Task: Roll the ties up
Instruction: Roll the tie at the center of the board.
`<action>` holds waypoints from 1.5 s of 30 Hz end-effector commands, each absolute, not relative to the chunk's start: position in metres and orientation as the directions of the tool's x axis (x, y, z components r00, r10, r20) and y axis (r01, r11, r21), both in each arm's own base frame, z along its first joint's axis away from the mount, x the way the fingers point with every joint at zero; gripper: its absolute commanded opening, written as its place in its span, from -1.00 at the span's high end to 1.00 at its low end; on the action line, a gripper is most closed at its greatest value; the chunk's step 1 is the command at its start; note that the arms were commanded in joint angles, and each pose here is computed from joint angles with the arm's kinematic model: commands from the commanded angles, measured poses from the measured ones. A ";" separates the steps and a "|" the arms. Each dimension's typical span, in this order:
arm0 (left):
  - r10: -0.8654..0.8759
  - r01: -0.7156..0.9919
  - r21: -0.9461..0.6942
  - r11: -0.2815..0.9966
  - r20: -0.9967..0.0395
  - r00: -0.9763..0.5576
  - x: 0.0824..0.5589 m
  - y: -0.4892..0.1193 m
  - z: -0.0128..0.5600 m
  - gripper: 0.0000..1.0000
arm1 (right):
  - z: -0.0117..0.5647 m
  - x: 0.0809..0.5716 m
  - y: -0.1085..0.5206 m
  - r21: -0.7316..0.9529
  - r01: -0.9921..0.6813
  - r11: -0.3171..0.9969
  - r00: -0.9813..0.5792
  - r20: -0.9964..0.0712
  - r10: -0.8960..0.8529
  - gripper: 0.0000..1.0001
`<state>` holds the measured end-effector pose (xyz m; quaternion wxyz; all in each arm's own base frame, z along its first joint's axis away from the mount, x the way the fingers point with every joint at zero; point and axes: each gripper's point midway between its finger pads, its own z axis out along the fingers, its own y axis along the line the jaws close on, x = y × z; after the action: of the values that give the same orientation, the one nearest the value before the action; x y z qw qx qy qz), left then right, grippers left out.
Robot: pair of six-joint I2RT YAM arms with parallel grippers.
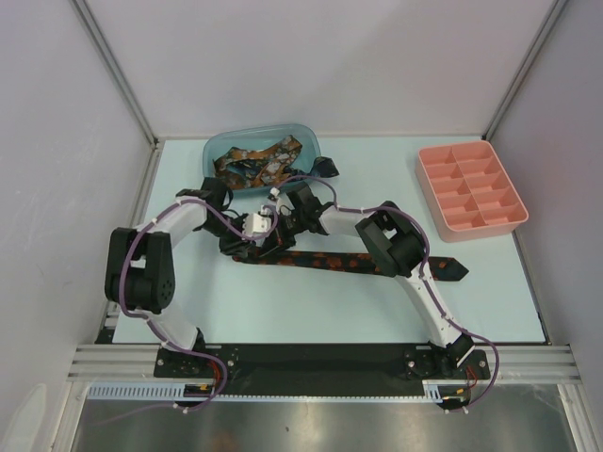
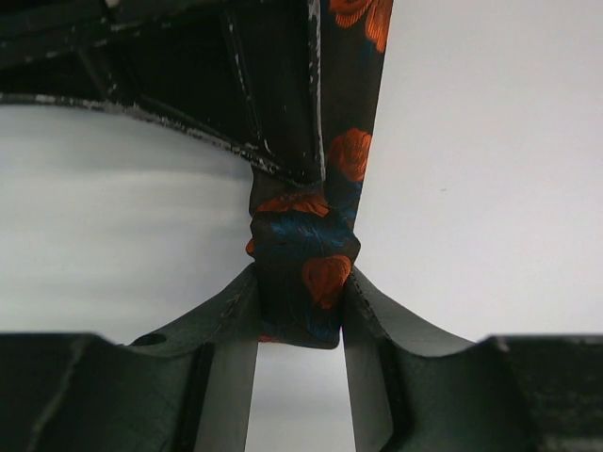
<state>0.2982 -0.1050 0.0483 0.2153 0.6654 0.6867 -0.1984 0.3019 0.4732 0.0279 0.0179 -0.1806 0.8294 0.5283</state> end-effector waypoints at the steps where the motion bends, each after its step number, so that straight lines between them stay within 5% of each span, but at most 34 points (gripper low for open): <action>1: 0.806 1.000 0.013 0.015 -0.592 -0.004 0.305 -0.121 0.048 0.14 | 0.043 0.302 0.482 0.869 -0.359 0.340 -0.919 -0.264 -0.294 1.00; 19: 0.831 0.998 0.007 -0.056 -0.553 0.050 0.294 -0.118 0.034 0.10 | 0.089 0.293 0.483 0.912 -0.314 0.263 -0.925 -0.232 -0.299 1.00; 34: 0.824 0.997 -0.017 -0.071 -0.564 0.049 0.295 -0.122 0.033 0.09 | 0.051 0.291 0.481 0.905 -0.276 0.325 -0.940 -0.184 -0.286 1.00; 45: 0.885 0.992 -0.055 -0.112 -0.459 0.074 0.289 -0.103 0.010 0.26 | 0.075 0.295 0.451 0.898 -0.296 0.326 -0.932 -0.196 -0.305 0.42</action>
<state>0.2912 -0.1090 0.0161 0.1614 0.6987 0.6671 -0.2019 0.2884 0.4647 0.0328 -0.0297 -0.1653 0.8246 0.5402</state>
